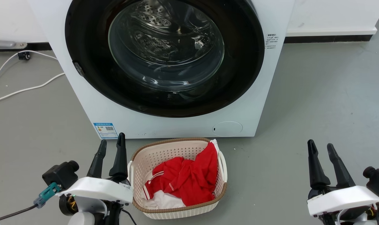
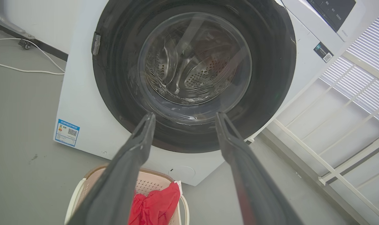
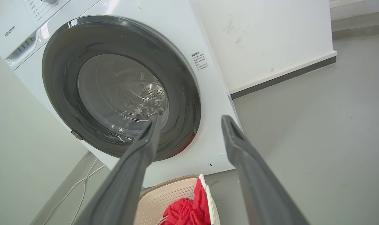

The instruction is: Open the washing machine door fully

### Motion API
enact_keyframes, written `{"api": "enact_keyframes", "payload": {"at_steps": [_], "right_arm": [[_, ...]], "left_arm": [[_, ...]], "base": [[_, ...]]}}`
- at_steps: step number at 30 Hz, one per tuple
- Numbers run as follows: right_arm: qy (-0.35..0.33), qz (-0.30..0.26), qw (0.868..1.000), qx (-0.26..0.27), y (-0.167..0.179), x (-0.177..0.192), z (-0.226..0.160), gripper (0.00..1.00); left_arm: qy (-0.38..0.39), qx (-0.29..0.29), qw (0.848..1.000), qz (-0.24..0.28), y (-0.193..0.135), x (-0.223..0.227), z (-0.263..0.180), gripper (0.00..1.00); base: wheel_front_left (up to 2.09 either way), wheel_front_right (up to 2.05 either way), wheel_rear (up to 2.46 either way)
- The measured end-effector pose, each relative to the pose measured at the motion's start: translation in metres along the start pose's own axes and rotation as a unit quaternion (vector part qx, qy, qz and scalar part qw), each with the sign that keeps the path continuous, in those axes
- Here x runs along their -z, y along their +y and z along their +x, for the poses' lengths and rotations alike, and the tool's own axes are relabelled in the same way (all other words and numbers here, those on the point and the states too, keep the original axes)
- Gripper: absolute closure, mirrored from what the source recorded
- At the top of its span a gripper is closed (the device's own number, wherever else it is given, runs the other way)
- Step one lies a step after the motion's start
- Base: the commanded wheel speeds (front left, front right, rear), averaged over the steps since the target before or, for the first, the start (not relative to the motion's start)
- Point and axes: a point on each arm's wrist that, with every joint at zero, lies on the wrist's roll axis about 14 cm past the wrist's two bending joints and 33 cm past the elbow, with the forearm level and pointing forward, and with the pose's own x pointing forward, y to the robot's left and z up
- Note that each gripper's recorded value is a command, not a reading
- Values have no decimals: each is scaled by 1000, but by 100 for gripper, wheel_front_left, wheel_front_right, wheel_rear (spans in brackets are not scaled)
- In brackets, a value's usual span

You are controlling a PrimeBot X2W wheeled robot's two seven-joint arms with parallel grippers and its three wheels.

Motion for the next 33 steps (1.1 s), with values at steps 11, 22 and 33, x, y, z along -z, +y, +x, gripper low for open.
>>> {"api": "enact_keyframes", "payload": {"at_steps": [11,22,33], "right_arm": [[-8,-67,998,-17,8,-3,1,0],[-3,-124,992,-34,16,2,0,0],[-2,-180,982,-49,22,5,-2,0]], "left_arm": [[-5,9,998,69,-4,0,1,0],[-8,21,991,131,-10,3,0,0],[-14,31,982,187,-15,2,0,0]], "base": [[0,0,0],[0,0,0],[0,0,0]]}}
